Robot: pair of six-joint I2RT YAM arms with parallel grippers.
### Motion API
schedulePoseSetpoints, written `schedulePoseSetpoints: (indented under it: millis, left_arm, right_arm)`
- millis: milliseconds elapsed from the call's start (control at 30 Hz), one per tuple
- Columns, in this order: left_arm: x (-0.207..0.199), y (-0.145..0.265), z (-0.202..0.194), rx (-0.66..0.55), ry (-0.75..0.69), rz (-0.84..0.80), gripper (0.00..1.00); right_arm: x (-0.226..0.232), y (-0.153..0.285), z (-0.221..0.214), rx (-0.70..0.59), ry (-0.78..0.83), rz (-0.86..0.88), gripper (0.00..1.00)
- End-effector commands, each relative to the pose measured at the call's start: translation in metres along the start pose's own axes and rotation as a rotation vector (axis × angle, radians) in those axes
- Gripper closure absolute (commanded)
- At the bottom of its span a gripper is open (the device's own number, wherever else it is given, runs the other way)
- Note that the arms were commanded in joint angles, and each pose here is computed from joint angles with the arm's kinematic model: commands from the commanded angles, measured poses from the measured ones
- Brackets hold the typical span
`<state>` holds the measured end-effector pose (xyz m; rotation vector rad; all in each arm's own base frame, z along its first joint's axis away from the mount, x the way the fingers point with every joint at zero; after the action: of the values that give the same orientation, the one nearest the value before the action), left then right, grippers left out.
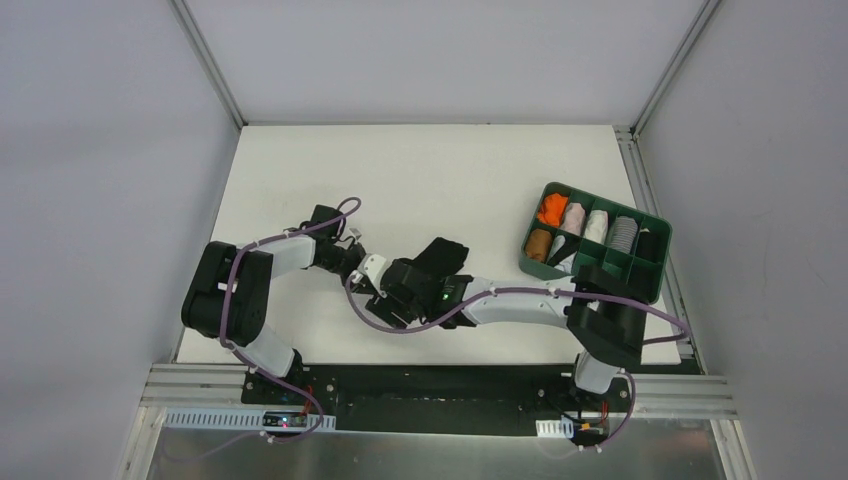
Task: Roll the underwear
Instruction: Roll the underwear to the center of the board.
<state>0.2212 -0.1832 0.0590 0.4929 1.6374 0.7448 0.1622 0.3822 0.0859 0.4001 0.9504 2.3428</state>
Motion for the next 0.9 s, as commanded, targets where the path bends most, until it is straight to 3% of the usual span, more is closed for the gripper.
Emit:
schedulePoseSetpoints:
  millis: [0, 233, 333, 400, 700, 867]
  left_arm:
    - [-0.002, 0.003, -0.003, 0.009, 0.008, 0.02, 1.0]
    - [-0.002, 0.005, -0.003, 0.013, 0.005, 0.03, 1.0]
    - [-0.002, 0.005, -0.003, 0.011, 0.003, 0.031, 1.0]
    - [-0.002, 0.005, -0.003, 0.013, 0.0, 0.031, 1.0]
    - [-0.003, 0.006, -0.002, 0.009, -0.006, 0.038, 1.0]
    - [-0.006, 0.01, -0.001, -0.005, -0.012, 0.042, 1.0]
  right_arm:
    - [-0.004, -0.007, 0.018, -0.028, 0.103, -0.091, 0.3]
    - [-0.001, -0.033, 0.007, 0.021, 0.123, -0.152, 0.32]
    - [-0.015, -0.039, 0.002, 0.038, 0.146, -0.278, 0.37]
    - [-0.019, -0.041, 0.001, 0.034, 0.156, -0.328, 0.45]
    - [-0.019, -0.033, 0.005, -0.018, 0.109, -0.339, 1.0]
    - [-0.012, -0.03, 0.003, -0.011, 0.027, -0.257, 1.0]
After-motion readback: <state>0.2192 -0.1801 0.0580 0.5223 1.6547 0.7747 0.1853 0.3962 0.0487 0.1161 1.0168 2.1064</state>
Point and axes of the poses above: each gripper's point midway between its finger pads, its own y axis back along the fingers, its own x axis along the line the jaws close on, z = x × y, the point moved 2 cm from there along y, back along the fingers, and after that the axes turned 13 degrees about -y, right-handed, at the moved point
